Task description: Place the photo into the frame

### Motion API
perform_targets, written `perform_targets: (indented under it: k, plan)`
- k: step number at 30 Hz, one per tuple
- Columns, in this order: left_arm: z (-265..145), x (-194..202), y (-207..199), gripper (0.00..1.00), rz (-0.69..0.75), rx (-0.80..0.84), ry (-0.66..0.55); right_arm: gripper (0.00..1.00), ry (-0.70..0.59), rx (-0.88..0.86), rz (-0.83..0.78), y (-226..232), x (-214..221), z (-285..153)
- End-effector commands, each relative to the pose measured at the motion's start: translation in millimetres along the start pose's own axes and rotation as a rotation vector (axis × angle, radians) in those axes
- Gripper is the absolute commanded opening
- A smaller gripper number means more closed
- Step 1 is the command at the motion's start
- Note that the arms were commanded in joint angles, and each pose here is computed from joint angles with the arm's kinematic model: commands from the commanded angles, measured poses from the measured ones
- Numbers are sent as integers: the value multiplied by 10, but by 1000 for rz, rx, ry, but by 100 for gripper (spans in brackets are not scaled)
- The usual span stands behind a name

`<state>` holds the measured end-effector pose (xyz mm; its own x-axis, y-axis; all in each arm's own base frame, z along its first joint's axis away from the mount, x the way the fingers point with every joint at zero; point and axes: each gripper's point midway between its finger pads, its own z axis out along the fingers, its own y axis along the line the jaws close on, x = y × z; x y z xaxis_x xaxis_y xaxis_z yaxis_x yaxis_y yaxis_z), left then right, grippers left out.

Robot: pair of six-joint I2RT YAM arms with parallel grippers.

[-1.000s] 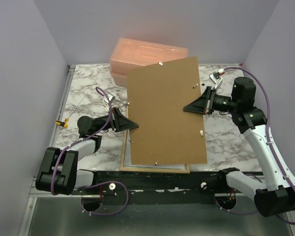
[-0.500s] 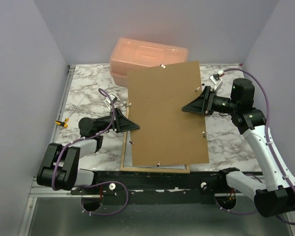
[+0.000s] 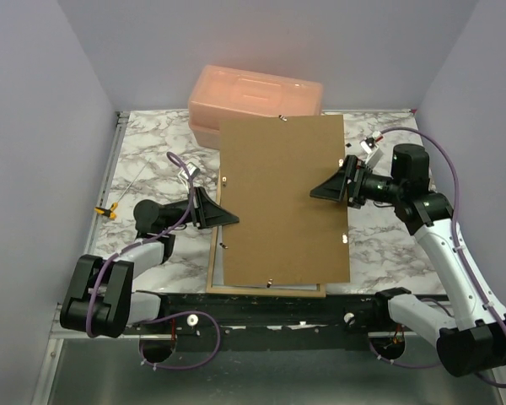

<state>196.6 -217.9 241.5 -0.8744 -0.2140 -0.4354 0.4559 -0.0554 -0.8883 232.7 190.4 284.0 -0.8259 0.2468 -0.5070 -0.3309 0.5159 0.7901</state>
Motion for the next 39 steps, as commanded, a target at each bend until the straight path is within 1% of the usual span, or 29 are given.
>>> perform_targets:
  k: [1,4,9,15,20,21,26,31,35,39]
  plan:
    - [-75,-80,40,0,47,-31,-57,100,-14,77,-6,-160,68,-17]
    - [-113,-85,24,0,48,-33,-65,100,-6,86,6,-236,112,15]
    - [-188,-108,-23,0,48,-27,-84,100,-5,60,16,-237,142,42]
    - [-272,-146,-80,0,46,-11,-101,100,-16,90,21,-330,154,61]
    - [-344,-139,-63,0,39,-13,-116,100,-37,186,21,-553,167,62]
    - [-390,-177,-41,0,40,-25,-135,100,-43,212,22,-611,168,59]
    - [-432,-186,39,0,31,-58,-147,100,-56,293,39,-824,208,61]
    - [-450,-209,218,0,-2,-148,-157,100,-78,345,38,-966,214,52]
    - [-471,-222,318,0,11,-229,-162,94,-72,369,54,-1096,268,82]
    - [-467,-231,297,0,12,-224,-157,88,-75,383,74,-1206,313,102]
